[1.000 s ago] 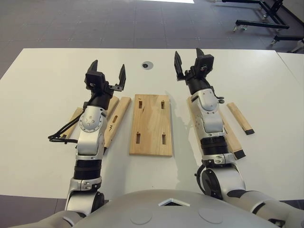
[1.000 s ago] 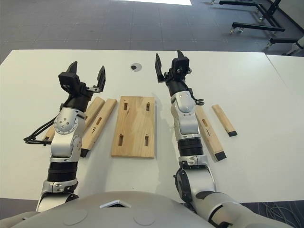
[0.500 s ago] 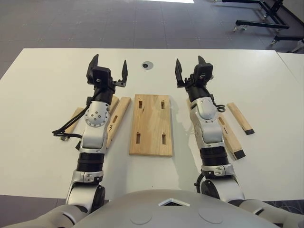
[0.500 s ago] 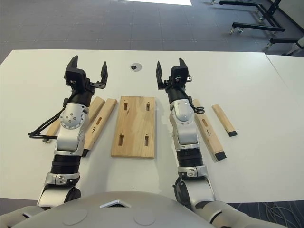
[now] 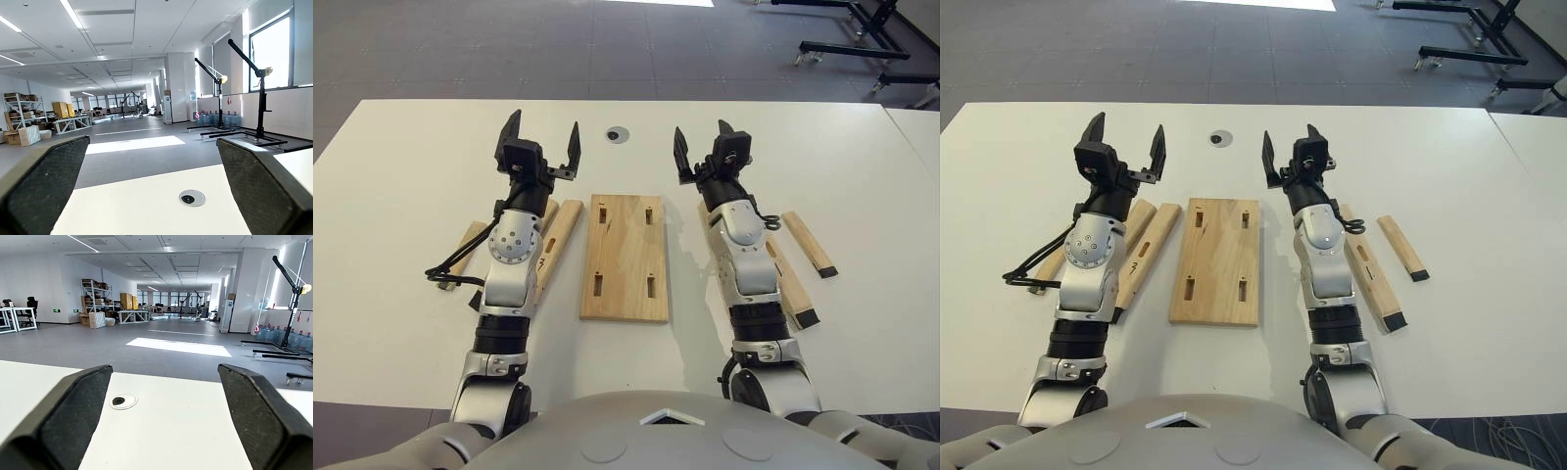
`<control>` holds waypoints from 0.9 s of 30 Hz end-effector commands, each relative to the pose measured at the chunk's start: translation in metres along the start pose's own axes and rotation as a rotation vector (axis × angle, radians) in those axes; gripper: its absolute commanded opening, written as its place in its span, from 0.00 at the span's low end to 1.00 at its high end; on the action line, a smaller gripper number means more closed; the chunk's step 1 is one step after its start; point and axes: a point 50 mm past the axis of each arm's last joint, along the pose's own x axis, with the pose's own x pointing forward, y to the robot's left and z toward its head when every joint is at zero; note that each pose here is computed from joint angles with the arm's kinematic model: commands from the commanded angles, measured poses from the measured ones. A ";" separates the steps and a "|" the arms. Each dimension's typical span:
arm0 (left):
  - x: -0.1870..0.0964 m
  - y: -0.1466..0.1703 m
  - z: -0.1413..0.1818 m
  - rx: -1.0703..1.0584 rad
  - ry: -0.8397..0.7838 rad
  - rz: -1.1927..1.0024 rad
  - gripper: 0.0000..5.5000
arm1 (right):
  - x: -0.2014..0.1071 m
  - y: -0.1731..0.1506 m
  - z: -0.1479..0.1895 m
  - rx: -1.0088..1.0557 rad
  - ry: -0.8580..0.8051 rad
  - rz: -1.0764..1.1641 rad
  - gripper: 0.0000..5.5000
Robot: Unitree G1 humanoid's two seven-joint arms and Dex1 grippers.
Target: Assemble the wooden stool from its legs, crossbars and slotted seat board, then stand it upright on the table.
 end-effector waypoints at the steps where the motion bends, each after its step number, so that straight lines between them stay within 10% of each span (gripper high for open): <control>1: -0.010 -0.001 0.001 -0.031 0.017 -0.021 0.86 | -0.012 -0.045 0.015 -0.061 0.043 -0.043 0.72; 11: -0.034 0.015 0.011 -0.016 0.017 0.059 0.86 | -0.074 -0.162 -0.006 -0.160 0.352 -0.044 0.72; 27: -0.039 0.007 0.012 -0.041 0.017 0.043 0.86 | -0.150 -0.180 -0.077 -0.078 0.740 -0.026 0.69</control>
